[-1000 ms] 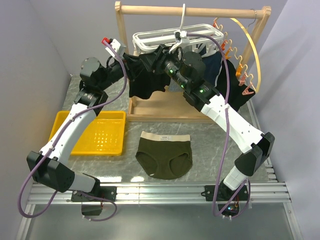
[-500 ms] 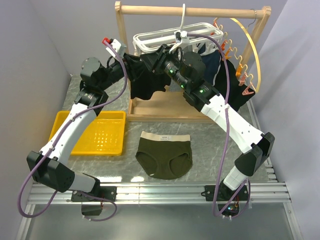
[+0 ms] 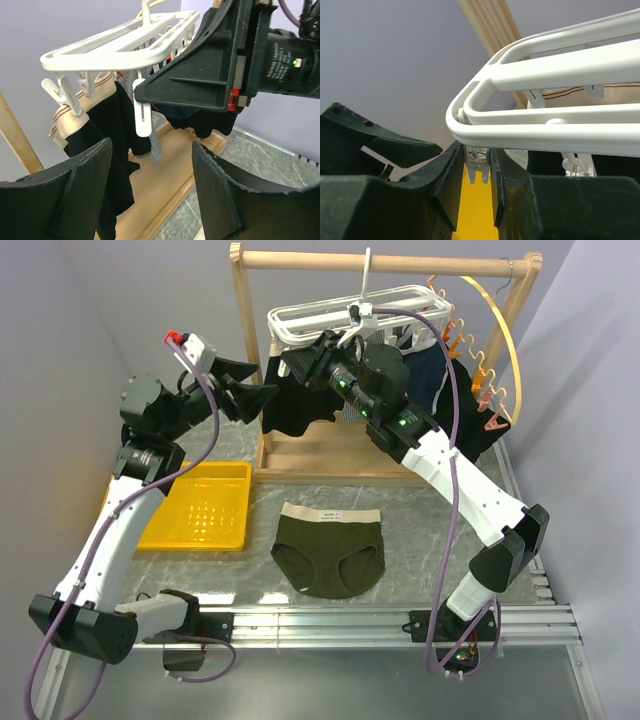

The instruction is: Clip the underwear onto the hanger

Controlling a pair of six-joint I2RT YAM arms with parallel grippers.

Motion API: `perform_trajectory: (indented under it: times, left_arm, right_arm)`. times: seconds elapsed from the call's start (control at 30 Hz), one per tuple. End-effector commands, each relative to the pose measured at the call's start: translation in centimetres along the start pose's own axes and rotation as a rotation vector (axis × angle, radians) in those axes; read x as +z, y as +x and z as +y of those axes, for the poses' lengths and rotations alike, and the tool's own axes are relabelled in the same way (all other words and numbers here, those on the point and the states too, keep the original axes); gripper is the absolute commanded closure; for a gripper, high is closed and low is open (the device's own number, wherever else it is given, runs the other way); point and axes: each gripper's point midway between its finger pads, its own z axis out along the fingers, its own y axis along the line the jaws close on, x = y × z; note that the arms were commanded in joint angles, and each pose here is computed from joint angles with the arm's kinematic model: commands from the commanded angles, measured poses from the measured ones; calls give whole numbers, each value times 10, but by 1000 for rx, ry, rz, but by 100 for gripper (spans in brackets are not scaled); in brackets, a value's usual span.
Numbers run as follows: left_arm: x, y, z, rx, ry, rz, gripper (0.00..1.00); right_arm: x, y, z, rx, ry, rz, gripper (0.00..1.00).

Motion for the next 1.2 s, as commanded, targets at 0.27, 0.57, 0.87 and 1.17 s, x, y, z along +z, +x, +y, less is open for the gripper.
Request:
perform_trajectory:
  times: [0.27, 0.57, 0.87, 1.17]
  left_arm:
    - [14, -9, 2, 31, 69, -18, 28]
    - [49, -21, 7, 109, 29, -46, 31]
    - [67, -20, 6, 120, 27, -51, 66]
    - [68, -20, 3, 126, 16, -53, 92]
  right_arm:
    - [-12, -20, 17, -8, -54, -61, 100]
    - [-12, -20, 19, 0, -63, -58, 100]
    - [-17, -23, 23, 22, -73, -64, 100]
    - [-13, -27, 11, 140, 22, -79, 59]
